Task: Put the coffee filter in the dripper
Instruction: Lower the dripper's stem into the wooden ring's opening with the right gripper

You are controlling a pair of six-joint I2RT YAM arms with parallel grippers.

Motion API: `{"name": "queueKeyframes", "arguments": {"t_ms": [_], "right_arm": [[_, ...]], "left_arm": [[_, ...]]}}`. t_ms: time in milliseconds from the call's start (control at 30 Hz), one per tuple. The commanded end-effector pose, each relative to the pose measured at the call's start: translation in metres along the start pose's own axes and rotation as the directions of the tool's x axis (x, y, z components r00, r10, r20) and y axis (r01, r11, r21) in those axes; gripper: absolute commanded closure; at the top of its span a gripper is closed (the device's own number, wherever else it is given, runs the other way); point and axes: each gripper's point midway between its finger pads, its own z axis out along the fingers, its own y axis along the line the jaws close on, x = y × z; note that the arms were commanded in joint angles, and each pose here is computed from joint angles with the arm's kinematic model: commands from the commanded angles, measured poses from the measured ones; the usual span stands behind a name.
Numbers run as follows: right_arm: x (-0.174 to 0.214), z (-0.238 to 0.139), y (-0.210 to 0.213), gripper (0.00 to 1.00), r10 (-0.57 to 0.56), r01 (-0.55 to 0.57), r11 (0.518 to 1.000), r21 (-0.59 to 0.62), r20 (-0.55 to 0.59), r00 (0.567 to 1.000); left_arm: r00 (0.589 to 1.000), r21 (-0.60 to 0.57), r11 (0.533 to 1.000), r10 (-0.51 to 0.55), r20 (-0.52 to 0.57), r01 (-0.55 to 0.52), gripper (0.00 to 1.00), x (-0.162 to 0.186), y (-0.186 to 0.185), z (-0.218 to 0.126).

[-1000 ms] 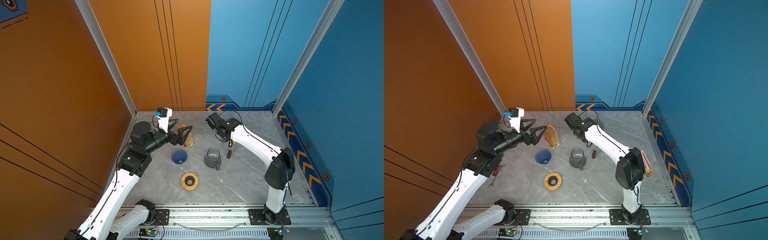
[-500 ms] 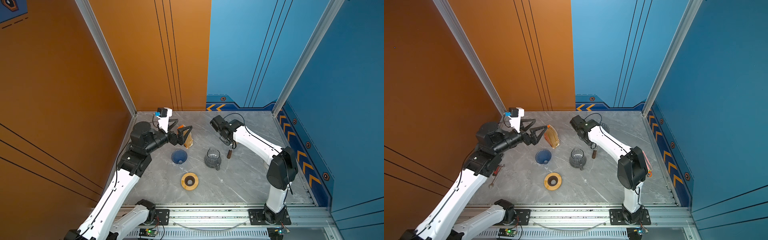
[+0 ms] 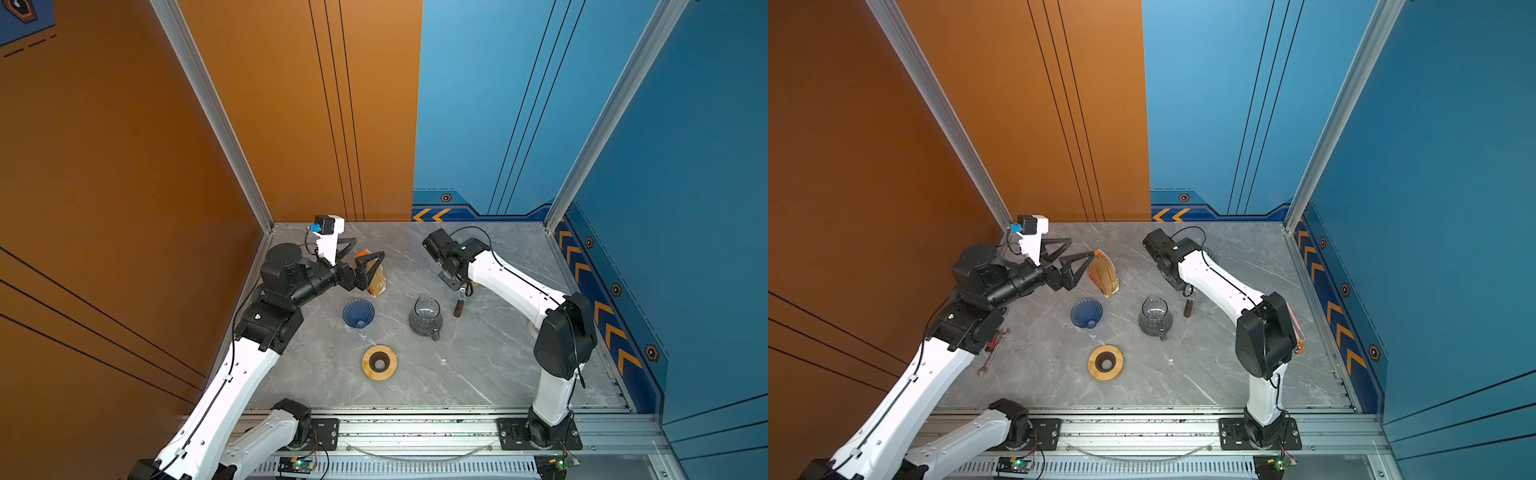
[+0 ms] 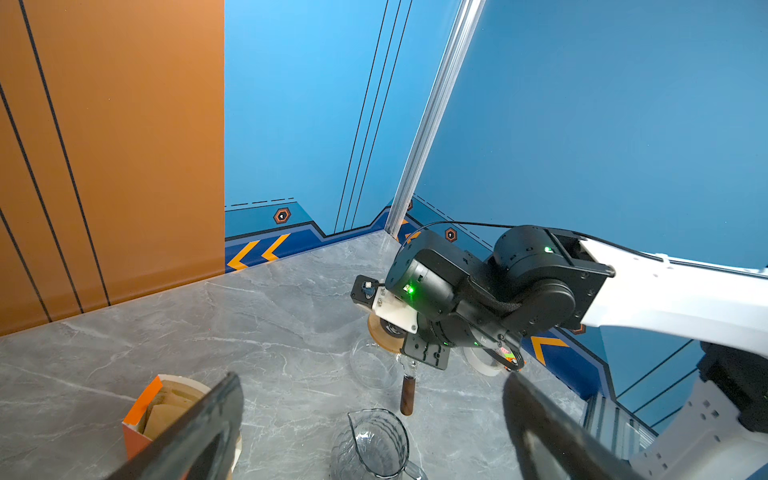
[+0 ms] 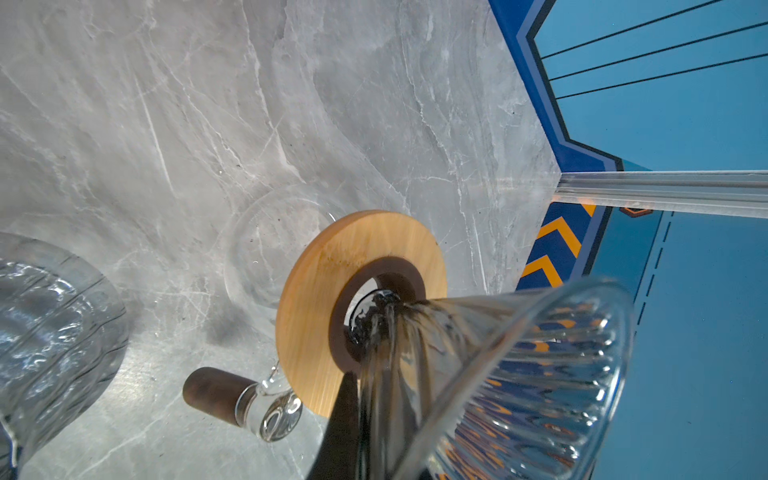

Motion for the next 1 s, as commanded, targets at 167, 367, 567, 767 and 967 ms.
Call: {"name": "queueKeyframes", "arguments": {"t_ms": [167, 367, 567, 767, 967], "right_arm": [[0.001, 0.006, 0.004, 0.91, 0.023, -0.023, 0.998, -0.059, 0.000, 1.000], [0.001, 0.011, 0.007, 0.91, 0.012, -0.013, 0.997, -0.074, -0.016, 1.000], [0.001, 0.014, 0.010, 0.90, 0.006, -0.008, 0.997, -0.078, -0.023, 1.000], [0.000, 0.013, 0.010, 0.87, 0.004, -0.006, 0.997, -0.077, -0.022, 1.000], [-0.003, 0.010, 0.006, 0.77, 0.011, -0.012, 0.998, -0.066, -0.012, 1.000]], "left_arm": [[1.000, 0.016, 1.000, 0.001, 0.013, -0.001, 0.02, -0.001, -0.001, -0.001], [1.000, 0.015, 1.000, 0.002, 0.012, -0.002, 0.02, -0.001, 0.000, 0.000], [1.000, 0.013, 1.000, 0.001, 0.011, -0.002, 0.02, 0.000, 0.000, 0.000], [1.000, 0.014, 1.000, 0.001, 0.013, -0.001, 0.02, -0.001, 0.000, -0.001], [1.000, 0.014, 1.000, 0.000, 0.012, -0.001, 0.02, -0.001, 0.000, -0.001]]}}
